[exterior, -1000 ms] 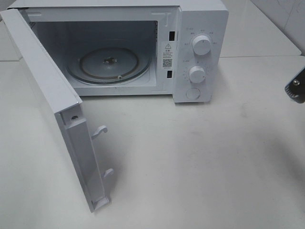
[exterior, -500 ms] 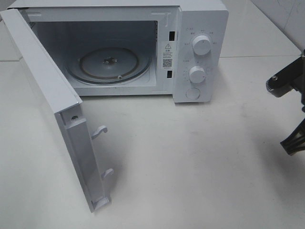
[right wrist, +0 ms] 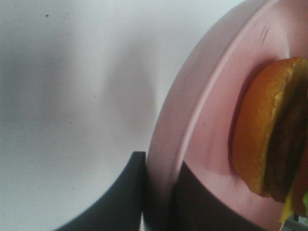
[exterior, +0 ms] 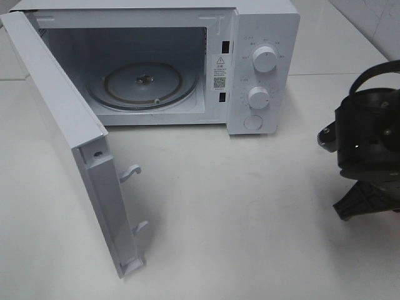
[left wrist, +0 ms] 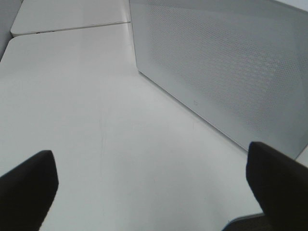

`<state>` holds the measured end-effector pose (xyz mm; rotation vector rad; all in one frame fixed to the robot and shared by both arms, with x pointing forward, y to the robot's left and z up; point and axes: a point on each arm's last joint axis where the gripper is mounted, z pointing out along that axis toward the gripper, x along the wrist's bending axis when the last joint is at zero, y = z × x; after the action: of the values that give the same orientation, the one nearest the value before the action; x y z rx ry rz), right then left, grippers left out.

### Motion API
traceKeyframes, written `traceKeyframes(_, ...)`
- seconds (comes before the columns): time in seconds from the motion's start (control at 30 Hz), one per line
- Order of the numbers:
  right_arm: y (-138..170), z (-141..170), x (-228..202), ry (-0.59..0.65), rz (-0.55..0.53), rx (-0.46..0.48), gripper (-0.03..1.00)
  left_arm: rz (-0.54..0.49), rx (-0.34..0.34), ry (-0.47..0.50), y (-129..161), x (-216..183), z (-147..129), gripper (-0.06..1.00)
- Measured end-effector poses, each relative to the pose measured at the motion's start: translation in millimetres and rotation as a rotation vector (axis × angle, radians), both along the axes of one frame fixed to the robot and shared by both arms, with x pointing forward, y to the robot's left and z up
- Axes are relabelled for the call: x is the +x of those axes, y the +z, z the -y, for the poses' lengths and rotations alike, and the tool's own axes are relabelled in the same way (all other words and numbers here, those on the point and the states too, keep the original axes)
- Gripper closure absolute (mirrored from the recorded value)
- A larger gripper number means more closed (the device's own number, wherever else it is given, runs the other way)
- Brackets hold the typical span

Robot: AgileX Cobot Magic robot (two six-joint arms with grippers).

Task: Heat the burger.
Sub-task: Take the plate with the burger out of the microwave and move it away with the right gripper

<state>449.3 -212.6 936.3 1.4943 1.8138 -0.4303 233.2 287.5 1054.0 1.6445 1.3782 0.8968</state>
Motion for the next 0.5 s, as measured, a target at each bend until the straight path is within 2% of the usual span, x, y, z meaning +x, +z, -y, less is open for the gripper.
traceKeyframes(0.07,-14.4,-3.1,4.1,0.0,-0.005,-0.007,0.83,0.0,0.0,0.0,0.0,0.0,0.0,-0.04)
traceKeyframes(0.5,-47.4,-7.7,11.3,-0.022,0.009,-0.022,0.83,0.0,0.0,0.0,0.0,0.0,0.0,-0.04)
